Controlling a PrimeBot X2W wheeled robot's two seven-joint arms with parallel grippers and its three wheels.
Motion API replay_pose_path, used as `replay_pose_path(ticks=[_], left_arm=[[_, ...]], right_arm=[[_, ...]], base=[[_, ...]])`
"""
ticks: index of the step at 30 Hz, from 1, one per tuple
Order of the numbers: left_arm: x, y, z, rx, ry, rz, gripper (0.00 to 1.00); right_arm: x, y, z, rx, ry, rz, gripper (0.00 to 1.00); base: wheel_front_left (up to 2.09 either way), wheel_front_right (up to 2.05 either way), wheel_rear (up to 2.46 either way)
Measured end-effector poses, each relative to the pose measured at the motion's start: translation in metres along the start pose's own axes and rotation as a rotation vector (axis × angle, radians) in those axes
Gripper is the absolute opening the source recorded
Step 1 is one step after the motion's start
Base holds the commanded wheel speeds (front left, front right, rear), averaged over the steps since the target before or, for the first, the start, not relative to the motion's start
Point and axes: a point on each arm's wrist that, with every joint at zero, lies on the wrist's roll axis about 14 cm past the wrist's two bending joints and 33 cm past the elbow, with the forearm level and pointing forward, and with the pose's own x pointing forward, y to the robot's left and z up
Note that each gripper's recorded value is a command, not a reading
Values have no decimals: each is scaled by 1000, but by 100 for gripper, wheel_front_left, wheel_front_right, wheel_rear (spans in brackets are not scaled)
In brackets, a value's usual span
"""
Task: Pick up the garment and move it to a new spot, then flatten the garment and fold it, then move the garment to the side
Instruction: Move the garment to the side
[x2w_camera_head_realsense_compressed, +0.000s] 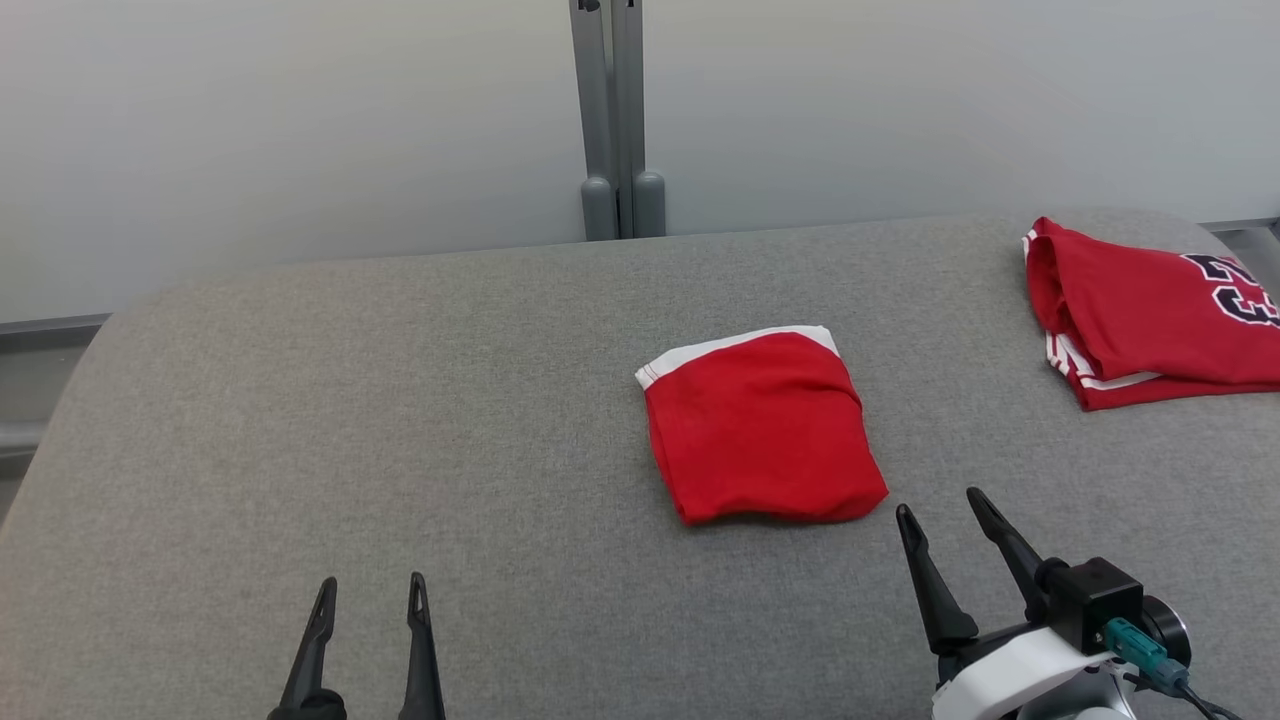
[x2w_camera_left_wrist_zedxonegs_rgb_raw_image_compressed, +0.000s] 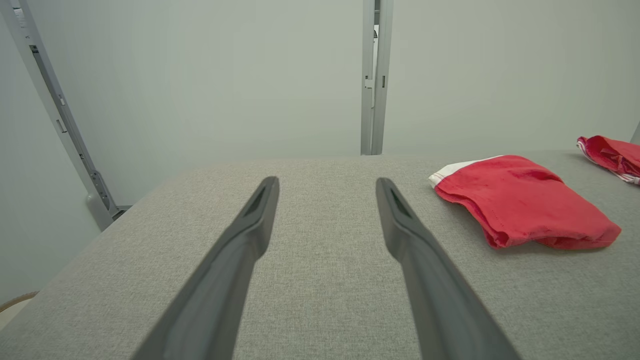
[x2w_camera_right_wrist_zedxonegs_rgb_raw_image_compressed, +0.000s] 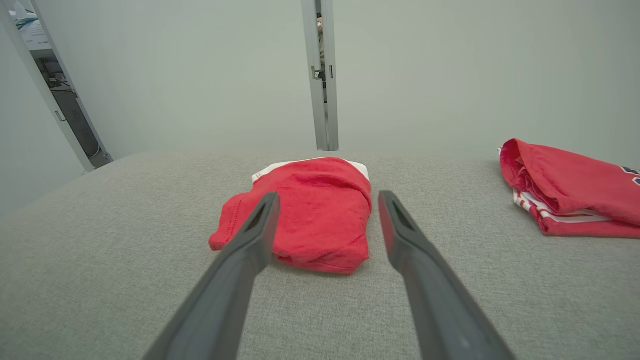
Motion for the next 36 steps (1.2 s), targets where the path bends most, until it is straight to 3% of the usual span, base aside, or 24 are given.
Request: replay_pose_path(ticks=[23, 26, 31, 36], left_arm=[[1, 1, -4, -2, 13, 7, 100], [4, -2, -4, -4, 15, -2, 100], [10, -8, -6, -10, 20, -17, 100], [25, -15, -5, -21, 16, -41, 100]], right_arm=[[6, 15, -13, 23, 38, 46, 100], [13, 18, -17, 82, 49, 45, 100], [33, 13, -28, 291, 80, 15, 100], [68, -5, -41, 431, 211, 34, 100]], base=[[0, 0, 0], [0, 0, 0], [0, 0, 0], [0, 0, 0]])
